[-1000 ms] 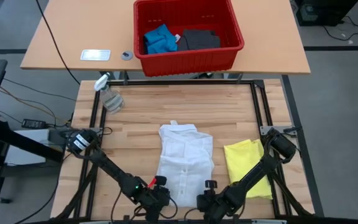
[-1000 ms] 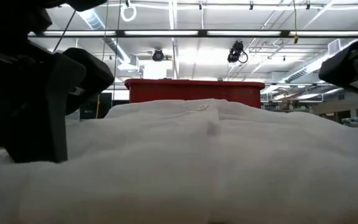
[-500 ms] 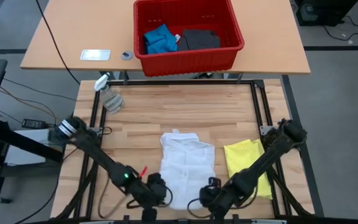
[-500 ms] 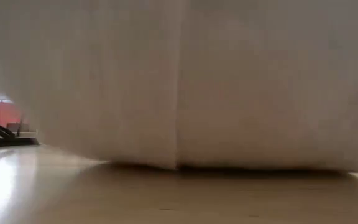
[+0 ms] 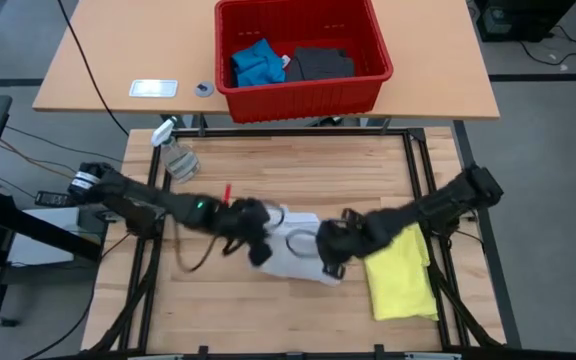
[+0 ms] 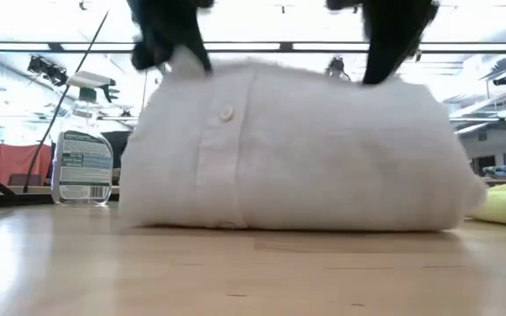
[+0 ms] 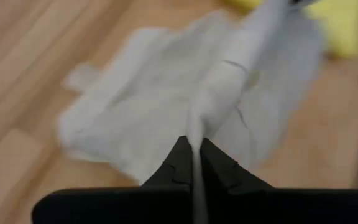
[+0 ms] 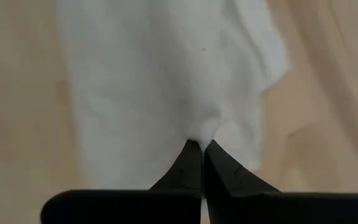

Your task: Fold Laundry from Bin

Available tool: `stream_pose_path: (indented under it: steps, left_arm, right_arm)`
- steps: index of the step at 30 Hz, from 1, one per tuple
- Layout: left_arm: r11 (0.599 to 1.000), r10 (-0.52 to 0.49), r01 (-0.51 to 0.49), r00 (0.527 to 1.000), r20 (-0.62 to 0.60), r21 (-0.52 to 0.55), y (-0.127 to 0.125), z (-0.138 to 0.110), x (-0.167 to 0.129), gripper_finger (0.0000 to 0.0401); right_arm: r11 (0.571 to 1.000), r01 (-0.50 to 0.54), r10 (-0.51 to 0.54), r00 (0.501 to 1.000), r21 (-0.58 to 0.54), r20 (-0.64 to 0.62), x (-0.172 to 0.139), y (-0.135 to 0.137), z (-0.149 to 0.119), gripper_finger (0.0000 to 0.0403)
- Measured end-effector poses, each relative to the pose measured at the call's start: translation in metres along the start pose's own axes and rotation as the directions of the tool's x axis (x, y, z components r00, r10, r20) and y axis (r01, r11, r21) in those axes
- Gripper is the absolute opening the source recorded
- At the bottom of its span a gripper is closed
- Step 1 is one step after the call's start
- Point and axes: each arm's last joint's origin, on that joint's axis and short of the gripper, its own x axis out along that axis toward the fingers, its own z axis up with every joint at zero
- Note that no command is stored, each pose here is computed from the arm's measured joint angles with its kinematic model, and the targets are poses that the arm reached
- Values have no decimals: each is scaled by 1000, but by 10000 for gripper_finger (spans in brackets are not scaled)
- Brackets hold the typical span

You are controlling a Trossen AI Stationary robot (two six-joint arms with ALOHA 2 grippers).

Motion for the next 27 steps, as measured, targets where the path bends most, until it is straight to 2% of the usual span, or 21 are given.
stream_pose_path:
  steps: [3,6,10,13,18,23,25,27]
  left_arm:
    - [997,62,-65,995,-78,-39,33,5,25,8]
    - [993,81,-89,991,-108,-72,61,8,45,8]
    - [992,37,-45,997,-68,-115,86,12,61,18]
    - [992,10,-9,1000,9,-129,95,17,67,32]
    - [987,21,-16,999,28,-159,108,20,70,67]
    - [983,30,-19,998,59,-184,115,27,65,98]
    - [982,6,7,998,68,-188,115,29,61,105]
    - [981,-51,66,995,86,-182,111,32,56,108]
  right_arm:
    - [1000,21,-21,998,-1,-52,27,-29,12,5]
    - [996,38,-33,997,78,-66,56,-58,16,5]
    - [987,36,-22,996,158,-88,77,-84,14,5]
    - [980,40,-19,994,193,-108,86,-94,12,11]
    - [965,127,-108,990,231,-95,81,-104,11,70]
    - [917,214,-240,970,335,37,60,-113,15,124]
    - [916,180,-229,969,359,96,51,-114,19,134]
    - [937,110,-172,972,333,163,43,-112,24,136]
